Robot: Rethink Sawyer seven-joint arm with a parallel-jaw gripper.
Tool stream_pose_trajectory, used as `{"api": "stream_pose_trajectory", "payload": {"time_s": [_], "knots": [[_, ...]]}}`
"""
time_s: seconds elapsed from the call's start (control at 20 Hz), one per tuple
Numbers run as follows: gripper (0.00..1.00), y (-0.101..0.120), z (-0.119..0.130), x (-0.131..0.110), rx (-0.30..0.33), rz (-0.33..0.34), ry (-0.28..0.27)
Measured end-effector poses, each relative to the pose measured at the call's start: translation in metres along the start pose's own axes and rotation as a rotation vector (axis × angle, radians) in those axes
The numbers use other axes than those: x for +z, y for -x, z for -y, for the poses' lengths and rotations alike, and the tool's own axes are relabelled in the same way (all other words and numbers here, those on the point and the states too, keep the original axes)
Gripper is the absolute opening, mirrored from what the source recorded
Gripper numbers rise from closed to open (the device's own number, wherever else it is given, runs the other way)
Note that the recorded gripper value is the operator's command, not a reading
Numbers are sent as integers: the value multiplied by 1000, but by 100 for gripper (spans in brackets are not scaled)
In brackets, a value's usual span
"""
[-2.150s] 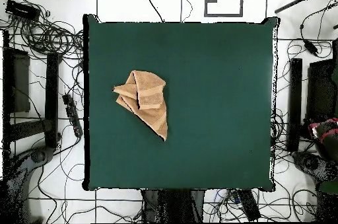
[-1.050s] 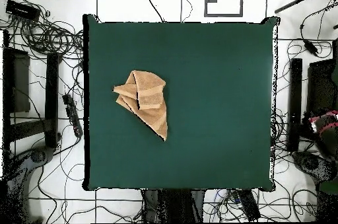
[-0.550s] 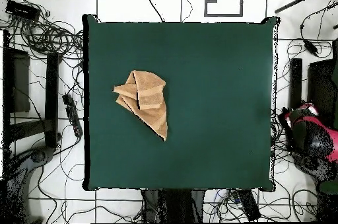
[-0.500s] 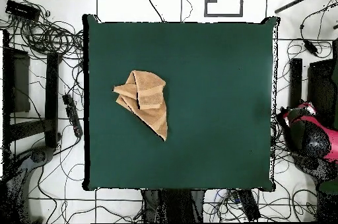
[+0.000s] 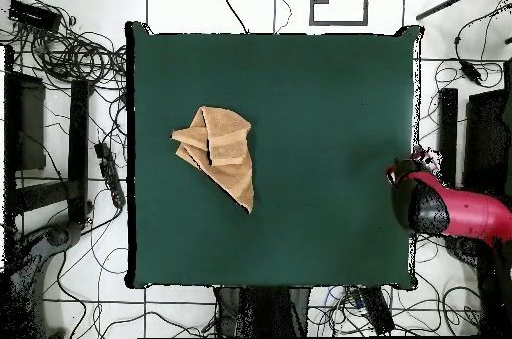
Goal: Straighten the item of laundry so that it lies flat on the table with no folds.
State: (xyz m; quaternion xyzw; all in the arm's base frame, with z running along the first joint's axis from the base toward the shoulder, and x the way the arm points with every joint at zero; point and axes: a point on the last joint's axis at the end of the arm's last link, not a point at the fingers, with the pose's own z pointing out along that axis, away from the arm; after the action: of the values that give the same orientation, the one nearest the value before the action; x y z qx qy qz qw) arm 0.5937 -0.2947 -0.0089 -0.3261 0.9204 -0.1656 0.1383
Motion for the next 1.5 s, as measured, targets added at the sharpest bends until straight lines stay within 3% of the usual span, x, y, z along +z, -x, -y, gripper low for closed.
{"api": "stream_pose_trajectory", "payload": {"time_s": [0.8, 1.5], "knots": [[100, 47, -73, -21, 144, -22, 22], [100, 115, -146, -47, 247, -38, 57]]}}
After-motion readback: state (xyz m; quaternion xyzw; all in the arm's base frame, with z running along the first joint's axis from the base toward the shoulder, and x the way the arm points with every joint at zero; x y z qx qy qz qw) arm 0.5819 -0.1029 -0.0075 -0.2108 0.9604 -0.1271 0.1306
